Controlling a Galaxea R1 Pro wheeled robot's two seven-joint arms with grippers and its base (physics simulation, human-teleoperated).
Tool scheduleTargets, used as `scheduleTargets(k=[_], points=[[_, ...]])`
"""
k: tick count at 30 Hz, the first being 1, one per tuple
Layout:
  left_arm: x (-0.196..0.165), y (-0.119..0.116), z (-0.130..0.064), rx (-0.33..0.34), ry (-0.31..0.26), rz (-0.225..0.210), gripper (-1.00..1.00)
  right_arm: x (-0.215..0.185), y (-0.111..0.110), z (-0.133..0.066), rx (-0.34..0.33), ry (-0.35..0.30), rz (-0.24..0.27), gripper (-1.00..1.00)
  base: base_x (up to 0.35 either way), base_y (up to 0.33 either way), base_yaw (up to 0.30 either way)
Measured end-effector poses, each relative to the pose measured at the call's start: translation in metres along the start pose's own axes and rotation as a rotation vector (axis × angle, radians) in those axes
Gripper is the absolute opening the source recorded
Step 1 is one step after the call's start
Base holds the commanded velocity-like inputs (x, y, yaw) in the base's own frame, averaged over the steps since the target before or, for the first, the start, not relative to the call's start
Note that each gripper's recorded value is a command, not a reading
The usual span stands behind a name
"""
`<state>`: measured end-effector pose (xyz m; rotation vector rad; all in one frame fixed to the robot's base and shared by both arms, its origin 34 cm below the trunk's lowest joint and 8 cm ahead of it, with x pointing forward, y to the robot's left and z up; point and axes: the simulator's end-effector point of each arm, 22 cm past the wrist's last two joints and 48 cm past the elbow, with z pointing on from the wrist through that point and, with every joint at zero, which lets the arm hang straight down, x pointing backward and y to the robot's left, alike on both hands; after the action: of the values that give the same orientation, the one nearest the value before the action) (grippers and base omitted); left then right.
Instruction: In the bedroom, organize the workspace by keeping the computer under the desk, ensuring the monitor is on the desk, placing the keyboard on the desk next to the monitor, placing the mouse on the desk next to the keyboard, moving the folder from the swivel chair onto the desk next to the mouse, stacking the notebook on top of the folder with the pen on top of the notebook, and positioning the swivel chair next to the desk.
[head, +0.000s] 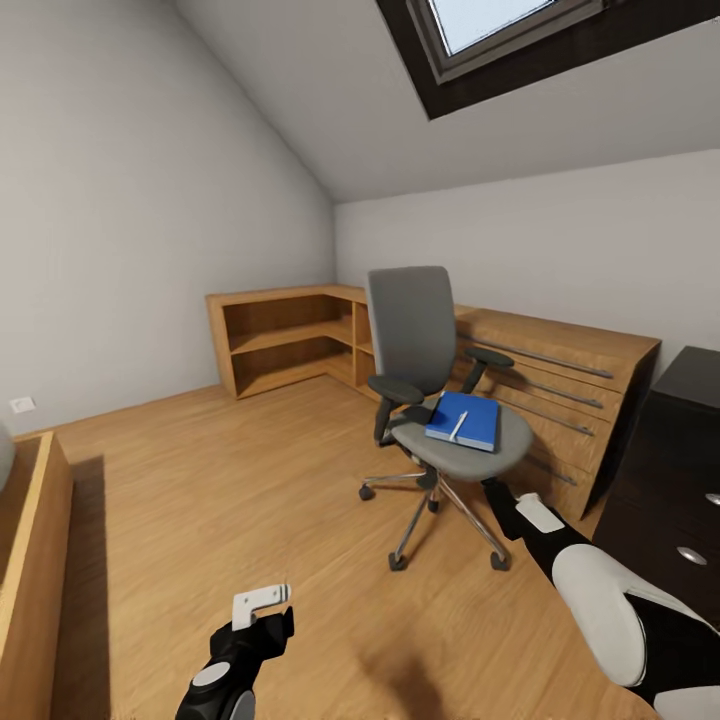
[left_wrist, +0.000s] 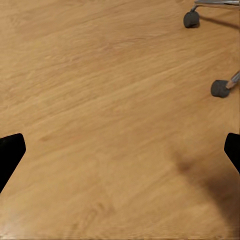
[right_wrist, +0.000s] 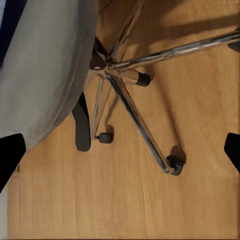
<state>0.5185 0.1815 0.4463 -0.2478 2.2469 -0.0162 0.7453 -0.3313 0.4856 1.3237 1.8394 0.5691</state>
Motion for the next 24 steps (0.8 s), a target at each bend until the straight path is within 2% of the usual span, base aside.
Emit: scheduleTargets(k=[4,5,8,9,11,14,15,16,19,22,23,24], points=[[-0.004,-0.001,-0.002,0.003,-0.011,-0.002,1.00,-0.005,0.007,-0.003,-0.008,-0.058,-0.042,1.00,-0.054,0.000,0.000],[-0.005,-0.001,-0.003,0.003,-0.015,-0.002,1.00,-0.003,0.015,-0.006,-0.016,-0.091,-0.076,1.00,-0.019,0.000,0.000],[-0.010,-0.001,-0.006,0.003,-0.027,-0.003,1.00,-0.003,0.028,-0.012,-0.035,-0.141,-0.122,1.00,-0.011,0.000,0.000],[-0.011,0.000,-0.007,0.002,-0.029,-0.002,1.00,-0.003,0.031,-0.015,-0.040,-0.176,-0.164,1.00,-0.006,0.000,0.000],[-0.012,0.001,-0.008,0.000,-0.033,-0.001,1.00,-0.001,0.030,-0.019,-0.039,-0.209,-0.218,1.00,-0.004,0.000,0.000],[-0.004,0.005,-0.005,-0.013,0.001,0.008,1.00,0.008,0.011,-0.022,-0.010,-0.265,-0.378,1.00,-0.002,0.000,0.000],[-0.001,0.006,-0.005,-0.016,0.012,0.011,1.00,0.009,0.010,-0.023,-0.008,-0.276,-0.411,1.00,0.000,0.000,0.000],[0.025,0.011,0.003,-0.033,0.071,0.029,1.00,0.018,-0.005,-0.027,-0.010,-0.316,-0.532,1.00,0.000,0.000,0.000],[0.035,0.014,0.004,-0.043,0.104,0.040,1.00,0.029,-0.023,-0.031,0.000,-0.315,-0.605,1.00,0.000,0.000,0.000],[0.049,0.022,0.006,-0.063,0.137,0.054,1.00,0.047,-0.064,-0.037,0.027,-0.285,-0.706,1.00,0.000,0.000,0.000],[0.050,0.025,0.007,-0.068,0.142,0.057,1.00,0.050,-0.069,-0.039,0.029,-0.278,-0.730,1.00,0.000,0.000,0.000],[0.070,0.038,0.012,-0.094,0.169,0.069,1.00,0.068,-0.094,-0.044,0.025,-0.249,-0.832,1.00,0.000,0.000,0.000]])
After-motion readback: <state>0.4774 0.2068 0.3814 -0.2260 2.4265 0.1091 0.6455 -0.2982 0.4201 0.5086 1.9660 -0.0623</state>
